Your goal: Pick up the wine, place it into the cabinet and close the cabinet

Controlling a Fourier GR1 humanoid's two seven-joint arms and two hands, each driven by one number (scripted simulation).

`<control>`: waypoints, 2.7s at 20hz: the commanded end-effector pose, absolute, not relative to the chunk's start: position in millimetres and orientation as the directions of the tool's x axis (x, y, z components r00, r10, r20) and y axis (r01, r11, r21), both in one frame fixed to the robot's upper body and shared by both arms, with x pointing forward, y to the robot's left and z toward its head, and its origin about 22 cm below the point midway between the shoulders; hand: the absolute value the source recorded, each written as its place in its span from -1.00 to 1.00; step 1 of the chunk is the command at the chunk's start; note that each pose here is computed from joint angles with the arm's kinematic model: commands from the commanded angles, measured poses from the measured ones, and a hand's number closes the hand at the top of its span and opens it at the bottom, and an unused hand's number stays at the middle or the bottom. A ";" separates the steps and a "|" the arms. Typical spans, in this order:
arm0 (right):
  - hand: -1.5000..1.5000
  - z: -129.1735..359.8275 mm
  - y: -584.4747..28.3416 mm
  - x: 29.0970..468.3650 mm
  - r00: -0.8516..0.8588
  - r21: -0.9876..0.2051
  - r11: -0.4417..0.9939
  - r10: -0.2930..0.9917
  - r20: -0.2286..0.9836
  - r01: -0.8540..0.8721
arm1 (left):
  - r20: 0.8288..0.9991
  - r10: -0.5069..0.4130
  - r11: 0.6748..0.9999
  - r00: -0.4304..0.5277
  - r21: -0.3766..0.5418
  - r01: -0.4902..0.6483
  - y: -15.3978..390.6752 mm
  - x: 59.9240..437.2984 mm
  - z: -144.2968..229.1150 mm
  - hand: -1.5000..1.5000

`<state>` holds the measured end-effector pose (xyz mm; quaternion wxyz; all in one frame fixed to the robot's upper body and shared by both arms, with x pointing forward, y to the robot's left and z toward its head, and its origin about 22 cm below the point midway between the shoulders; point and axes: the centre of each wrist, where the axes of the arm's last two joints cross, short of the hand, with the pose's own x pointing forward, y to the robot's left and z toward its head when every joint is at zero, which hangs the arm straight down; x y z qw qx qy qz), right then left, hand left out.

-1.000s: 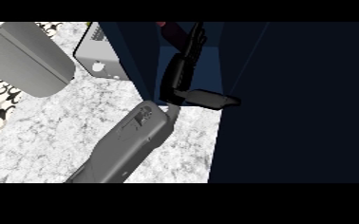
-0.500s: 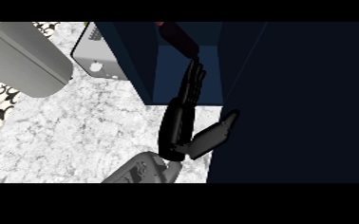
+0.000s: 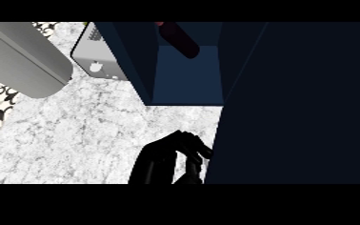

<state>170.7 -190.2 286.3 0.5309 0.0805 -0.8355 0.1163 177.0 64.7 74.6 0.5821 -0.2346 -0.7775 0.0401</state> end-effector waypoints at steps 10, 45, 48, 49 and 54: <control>1.00 282.8 -170.5 152.7 -0.396 -0.178 0.809 -0.073 0.915 -0.561 | 0.890 0.419 0.856 -0.180 -0.321 0.406 159.0 128.8 78.6 1.00; 1.00 274.2 45.9 314.6 -0.331 -0.268 0.848 0.118 0.936 -0.456 | 0.868 0.416 0.861 -0.273 -0.278 0.426 369.8 151.3 121.5 1.00; 1.00 268.0 37.6 344.7 -0.307 -0.246 0.882 0.123 0.944 -0.403 | 0.860 0.433 0.857 -0.270 -0.299 0.421 369.7 149.4 122.1 1.00; 1.00 265.9 33.9 355.0 -0.301 -0.245 0.882 0.125 0.945 -0.403 | 0.872 0.396 0.874 -0.286 -0.262 0.410 378.8 152.1 127.3 1.00; 1.00 240.6 10.7 386.9 -0.284 -0.278 0.907 0.188 0.940 -0.318 | 0.866 0.414 0.862 -0.279 -0.276 0.425 375.7 151.1 130.3 1.00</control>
